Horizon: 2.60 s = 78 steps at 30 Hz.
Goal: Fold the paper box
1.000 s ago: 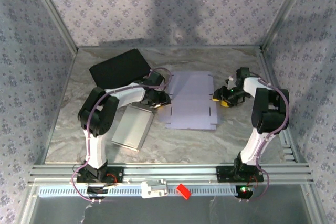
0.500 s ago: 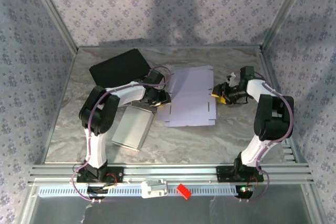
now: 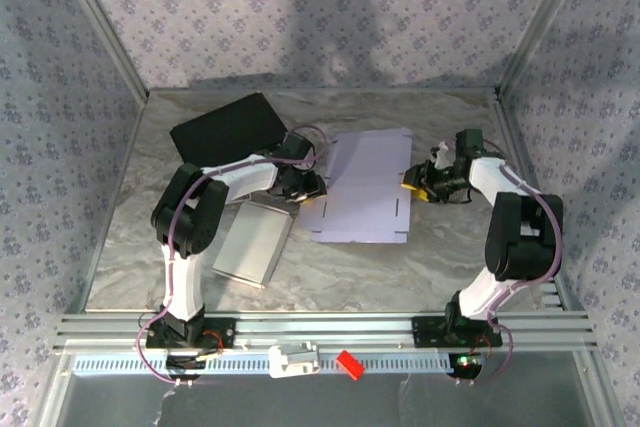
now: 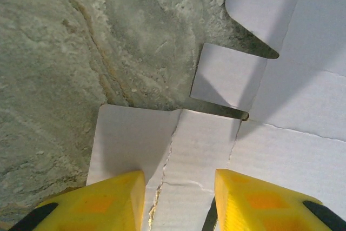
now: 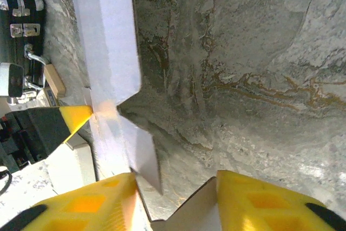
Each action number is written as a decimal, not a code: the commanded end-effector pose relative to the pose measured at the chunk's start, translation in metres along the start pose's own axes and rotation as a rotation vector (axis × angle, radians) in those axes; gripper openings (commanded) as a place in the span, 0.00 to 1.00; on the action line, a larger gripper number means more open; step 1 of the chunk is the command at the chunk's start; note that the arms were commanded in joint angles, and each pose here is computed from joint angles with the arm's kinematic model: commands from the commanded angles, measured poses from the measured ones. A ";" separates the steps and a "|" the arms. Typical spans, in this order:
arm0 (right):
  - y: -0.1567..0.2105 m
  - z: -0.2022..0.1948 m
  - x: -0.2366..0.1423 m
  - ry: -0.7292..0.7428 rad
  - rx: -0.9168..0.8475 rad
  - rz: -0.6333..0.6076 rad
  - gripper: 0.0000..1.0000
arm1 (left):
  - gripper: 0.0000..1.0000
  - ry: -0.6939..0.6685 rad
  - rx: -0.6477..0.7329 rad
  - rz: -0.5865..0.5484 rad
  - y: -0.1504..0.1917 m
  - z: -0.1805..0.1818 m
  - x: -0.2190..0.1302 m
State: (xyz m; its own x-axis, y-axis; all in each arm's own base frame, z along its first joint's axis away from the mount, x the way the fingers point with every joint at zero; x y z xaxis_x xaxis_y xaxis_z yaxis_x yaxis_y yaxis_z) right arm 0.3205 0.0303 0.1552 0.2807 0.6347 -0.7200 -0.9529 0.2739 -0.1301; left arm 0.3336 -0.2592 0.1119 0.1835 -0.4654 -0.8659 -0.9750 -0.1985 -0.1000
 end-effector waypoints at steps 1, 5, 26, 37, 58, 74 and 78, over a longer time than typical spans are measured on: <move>0.004 0.006 0.001 0.005 0.013 0.028 0.35 | 0.40 -0.005 0.005 0.028 0.000 0.000 0.006; 0.004 0.011 -0.002 0.032 0.017 0.030 0.26 | 0.39 -0.002 0.007 0.024 -0.001 -0.002 0.003; -0.027 0.046 -0.042 -0.081 0.293 0.042 0.04 | 0.57 0.072 1.315 -0.382 0.117 -0.059 -0.114; -0.034 0.049 -0.047 -0.119 0.329 0.064 0.04 | 0.61 -0.256 1.522 -0.417 0.103 -0.059 -0.061; -0.039 0.050 -0.068 -0.069 0.315 -0.035 0.46 | 0.00 -0.271 1.465 -0.449 0.086 -0.085 -0.089; 0.003 0.158 -0.196 0.280 0.017 -0.774 0.73 | 0.00 -0.059 0.806 0.202 0.076 -0.106 -0.143; 0.026 0.172 -0.201 0.234 -0.008 -0.785 0.70 | 0.00 0.162 0.675 0.237 0.076 -0.118 -0.160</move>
State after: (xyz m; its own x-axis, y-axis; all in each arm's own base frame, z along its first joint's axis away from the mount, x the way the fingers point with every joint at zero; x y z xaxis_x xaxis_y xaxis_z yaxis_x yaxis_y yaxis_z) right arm 0.2731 0.0374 0.4053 0.8121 0.1855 -0.5533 -0.5456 0.5775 -0.6073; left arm 0.2596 -0.3087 0.2803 0.0769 -0.4504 -0.8895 -0.7519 0.5597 -0.3485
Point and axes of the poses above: each hand's point on the last joint's axis, 136 mm out from that joint toward the fingers, its own x axis out along the fingers, its own z axis along the line the jaws close on, y = z × x, the point moved 9 cm from there along -x, back along the fingers, and after that the axes turned 3 degrees about -x, right-handed, at the moved point
